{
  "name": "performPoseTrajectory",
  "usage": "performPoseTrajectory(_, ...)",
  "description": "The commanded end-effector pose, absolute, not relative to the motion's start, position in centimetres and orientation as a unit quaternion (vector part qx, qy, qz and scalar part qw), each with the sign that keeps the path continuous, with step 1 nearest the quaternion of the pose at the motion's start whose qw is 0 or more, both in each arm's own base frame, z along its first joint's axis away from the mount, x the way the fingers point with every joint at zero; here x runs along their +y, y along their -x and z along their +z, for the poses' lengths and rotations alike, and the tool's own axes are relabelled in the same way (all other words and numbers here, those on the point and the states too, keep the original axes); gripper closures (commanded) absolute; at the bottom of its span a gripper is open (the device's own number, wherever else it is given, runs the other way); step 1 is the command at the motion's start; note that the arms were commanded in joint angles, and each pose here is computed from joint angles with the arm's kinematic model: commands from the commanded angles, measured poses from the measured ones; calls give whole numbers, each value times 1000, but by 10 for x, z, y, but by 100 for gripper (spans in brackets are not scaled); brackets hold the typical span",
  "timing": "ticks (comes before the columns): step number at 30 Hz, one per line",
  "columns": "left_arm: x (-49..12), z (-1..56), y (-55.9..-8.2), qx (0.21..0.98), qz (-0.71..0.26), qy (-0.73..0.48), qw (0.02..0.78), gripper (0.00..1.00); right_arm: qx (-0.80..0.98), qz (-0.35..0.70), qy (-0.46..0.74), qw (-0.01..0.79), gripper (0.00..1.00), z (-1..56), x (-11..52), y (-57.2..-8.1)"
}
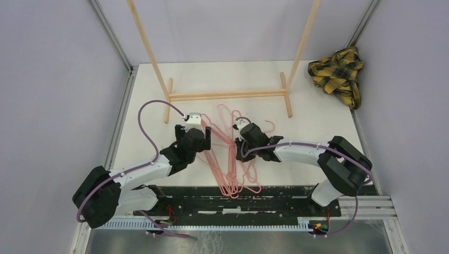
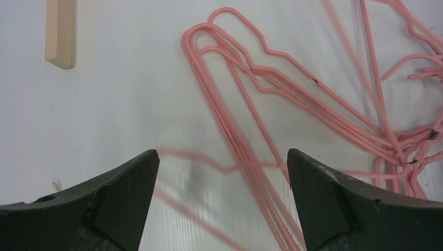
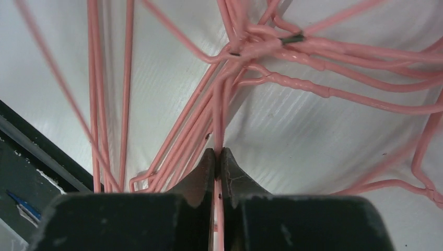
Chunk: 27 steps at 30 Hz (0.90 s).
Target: Organize the hangers
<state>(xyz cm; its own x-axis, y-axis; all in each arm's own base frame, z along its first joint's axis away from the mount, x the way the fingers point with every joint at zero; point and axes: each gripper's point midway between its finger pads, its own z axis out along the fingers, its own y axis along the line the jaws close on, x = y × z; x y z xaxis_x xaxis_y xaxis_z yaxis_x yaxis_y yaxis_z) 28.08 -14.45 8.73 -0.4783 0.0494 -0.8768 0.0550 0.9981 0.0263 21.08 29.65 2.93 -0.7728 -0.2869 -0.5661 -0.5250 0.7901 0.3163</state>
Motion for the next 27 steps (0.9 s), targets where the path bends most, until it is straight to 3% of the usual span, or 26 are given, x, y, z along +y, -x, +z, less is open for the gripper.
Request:
performPoseTrajectory(1, -148, 95, -285, 853, -26, 5, 521, 1, 903, 243, 224, 273, 97, 44, 304, -217)
performPoseTrajectory(13, -150, 103, -281, 851, -42, -4, 524, 1, 894, 232, 238, 301, 99, 104, 280, -206)
performPoseTrajectory(27, -177, 112, -298, 833, -76, -36, 546, 1, 876, 267, 244, 321, 99, 134, 290, -206)
